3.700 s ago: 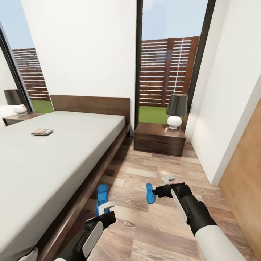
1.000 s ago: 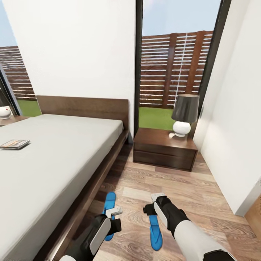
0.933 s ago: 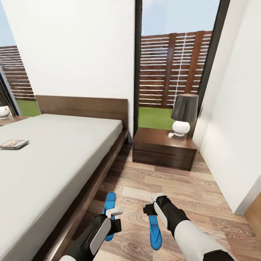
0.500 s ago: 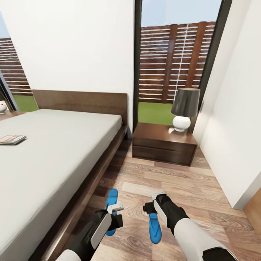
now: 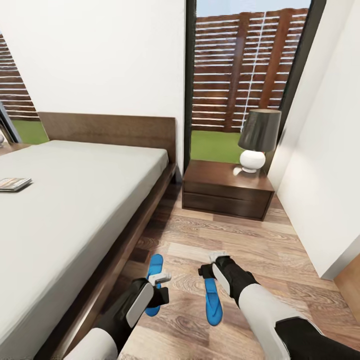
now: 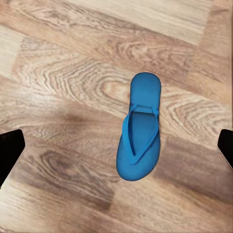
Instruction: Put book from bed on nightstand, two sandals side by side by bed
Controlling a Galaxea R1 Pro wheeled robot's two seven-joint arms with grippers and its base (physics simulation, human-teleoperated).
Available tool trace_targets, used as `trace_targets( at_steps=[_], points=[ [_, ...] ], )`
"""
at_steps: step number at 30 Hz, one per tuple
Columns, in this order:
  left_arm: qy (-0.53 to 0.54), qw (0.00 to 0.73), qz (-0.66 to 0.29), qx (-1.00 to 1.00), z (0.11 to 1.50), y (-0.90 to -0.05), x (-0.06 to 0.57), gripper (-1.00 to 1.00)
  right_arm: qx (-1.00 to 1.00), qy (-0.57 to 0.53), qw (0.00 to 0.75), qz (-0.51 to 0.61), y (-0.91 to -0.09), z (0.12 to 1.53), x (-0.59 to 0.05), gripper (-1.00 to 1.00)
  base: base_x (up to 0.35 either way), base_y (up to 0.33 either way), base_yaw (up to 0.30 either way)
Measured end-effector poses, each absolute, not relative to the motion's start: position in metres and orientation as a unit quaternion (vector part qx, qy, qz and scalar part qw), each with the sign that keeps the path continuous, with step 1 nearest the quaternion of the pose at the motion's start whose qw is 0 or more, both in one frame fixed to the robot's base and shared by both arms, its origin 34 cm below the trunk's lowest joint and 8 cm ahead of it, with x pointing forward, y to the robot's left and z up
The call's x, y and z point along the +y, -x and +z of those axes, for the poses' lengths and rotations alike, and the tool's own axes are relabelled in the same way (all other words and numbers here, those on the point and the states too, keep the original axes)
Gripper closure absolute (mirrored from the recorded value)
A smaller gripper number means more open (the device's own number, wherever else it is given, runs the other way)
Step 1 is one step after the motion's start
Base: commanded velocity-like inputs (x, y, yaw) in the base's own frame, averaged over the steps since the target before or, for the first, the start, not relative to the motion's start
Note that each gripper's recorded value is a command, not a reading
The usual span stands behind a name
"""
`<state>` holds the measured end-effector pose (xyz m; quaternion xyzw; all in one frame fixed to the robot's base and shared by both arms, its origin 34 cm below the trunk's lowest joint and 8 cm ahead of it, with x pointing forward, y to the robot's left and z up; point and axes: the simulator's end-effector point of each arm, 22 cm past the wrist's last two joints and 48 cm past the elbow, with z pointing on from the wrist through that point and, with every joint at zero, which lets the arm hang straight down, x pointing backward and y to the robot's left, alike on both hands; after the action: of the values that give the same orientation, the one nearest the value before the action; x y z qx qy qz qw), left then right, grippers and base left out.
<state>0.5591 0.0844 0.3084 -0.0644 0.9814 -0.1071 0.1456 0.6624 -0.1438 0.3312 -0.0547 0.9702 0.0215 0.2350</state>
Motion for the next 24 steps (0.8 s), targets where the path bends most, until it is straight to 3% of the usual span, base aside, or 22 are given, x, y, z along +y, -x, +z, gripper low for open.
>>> trace_targets(
  at_steps=[6, 17, 24],
  points=[
    [0.083, 0.128, -0.124, 0.981, 0.296, -0.553, 0.079, 1.00, 0.956, 0.048, 0.290, 0.021, -0.700, 0.345, -0.147, -1.00, 0.000, 0.000, 0.000],
    [0.089, 0.119, -0.124, 0.981, 0.281, -0.554, 0.079, 1.00, 0.956, 0.044, 0.290, 0.022, -0.697, 0.315, -0.148, -1.00, 0.000, 0.000, 0.000],
    [0.057, 0.148, -0.133, 0.978, 0.329, -0.628, 0.075, 1.00, 0.959, 0.043, 0.279, 0.023, -0.692, 0.297, -0.148, -1.00, 0.000, 0.000, 0.000]
  ],
)
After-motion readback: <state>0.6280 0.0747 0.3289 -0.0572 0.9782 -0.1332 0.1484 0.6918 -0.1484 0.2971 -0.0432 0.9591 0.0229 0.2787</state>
